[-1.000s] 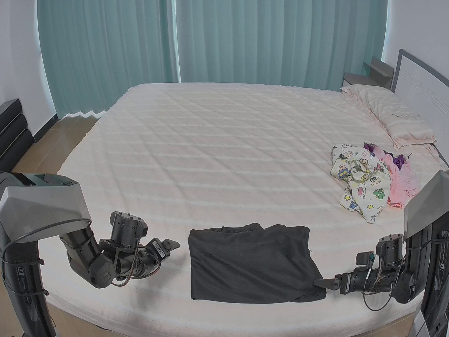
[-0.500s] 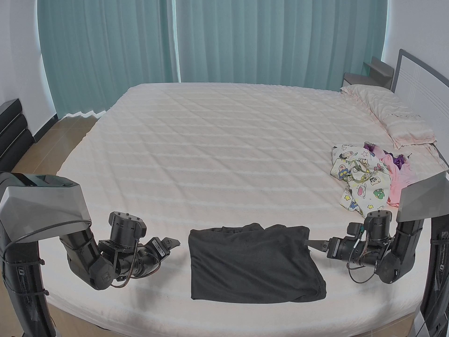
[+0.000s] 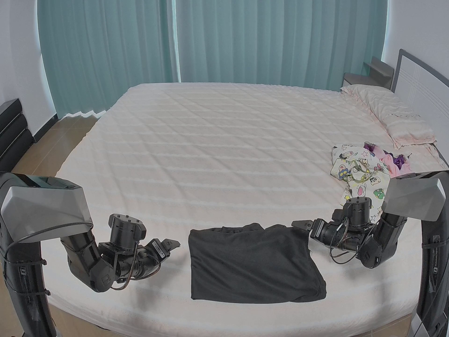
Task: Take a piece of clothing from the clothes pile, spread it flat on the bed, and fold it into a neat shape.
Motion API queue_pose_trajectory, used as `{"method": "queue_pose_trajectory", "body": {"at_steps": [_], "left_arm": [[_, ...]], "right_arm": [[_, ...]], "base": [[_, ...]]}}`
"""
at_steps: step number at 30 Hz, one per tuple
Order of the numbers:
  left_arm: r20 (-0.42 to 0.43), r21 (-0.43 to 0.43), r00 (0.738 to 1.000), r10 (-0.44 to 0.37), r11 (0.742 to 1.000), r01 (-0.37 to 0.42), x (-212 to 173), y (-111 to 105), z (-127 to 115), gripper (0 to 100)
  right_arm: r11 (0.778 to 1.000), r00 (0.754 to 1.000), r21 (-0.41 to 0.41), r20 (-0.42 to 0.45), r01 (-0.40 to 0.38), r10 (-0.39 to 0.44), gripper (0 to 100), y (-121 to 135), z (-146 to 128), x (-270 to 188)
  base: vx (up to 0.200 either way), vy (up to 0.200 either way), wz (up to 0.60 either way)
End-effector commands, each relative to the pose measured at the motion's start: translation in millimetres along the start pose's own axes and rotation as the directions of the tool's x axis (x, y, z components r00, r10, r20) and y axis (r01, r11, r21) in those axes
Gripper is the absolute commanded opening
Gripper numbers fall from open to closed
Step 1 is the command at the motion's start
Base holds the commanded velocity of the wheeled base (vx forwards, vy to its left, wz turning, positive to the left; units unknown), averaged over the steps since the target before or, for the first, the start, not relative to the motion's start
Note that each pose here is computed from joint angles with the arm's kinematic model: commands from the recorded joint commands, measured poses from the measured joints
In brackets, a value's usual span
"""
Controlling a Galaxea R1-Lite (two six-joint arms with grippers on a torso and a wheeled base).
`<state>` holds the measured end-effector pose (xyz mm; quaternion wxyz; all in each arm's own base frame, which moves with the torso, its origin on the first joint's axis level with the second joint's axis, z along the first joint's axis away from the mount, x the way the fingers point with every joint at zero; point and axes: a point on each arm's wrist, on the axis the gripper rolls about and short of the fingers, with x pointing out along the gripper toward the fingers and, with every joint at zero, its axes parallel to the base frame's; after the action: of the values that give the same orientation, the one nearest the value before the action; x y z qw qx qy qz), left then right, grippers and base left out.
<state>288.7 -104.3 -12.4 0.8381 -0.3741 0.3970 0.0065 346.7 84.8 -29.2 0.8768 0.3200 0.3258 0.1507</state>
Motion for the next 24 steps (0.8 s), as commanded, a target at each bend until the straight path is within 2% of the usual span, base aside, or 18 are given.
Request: {"method": "queue_pose_trajectory", "body": {"at_steps": [1,12,13,18,24], "left_arm": [[-0.004,0.001,1.0,0.004,1.0,-0.004,1,1,-1,100],[-0.004,0.002,1.0,0.004,1.0,-0.004,1,1,-1,100],[-0.004,0.002,1.0,0.004,1.0,-0.004,1,1,-1,100],[-0.004,0.002,1.0,0.004,1.0,-0.004,1,1,-1,100],[-0.004,0.002,1.0,0.004,1.0,-0.004,1,1,-1,100]], "right_arm": [[1.0,1.0,-0.001,-0.01,0.001,-0.001,100,-2,-4,6],[1.0,1.0,-0.006,0.005,-0.008,0.008,100,-4,-2,24],[1.0,1.0,-0.006,0.005,-0.008,0.008,0,-4,-2,24],[1.0,1.0,-0.001,-0.002,-0.004,0.004,0,-4,-4,21],[1.0,0.999,0.005,0.03,-0.013,0.013,0,-5,5,25]], "base": [[0.0,0.0,0.0],[0.0,0.0,0.0],[0.0,0.0,0.0],[0.0,0.0,0.0],[0.0,0.0,0.0]]}}
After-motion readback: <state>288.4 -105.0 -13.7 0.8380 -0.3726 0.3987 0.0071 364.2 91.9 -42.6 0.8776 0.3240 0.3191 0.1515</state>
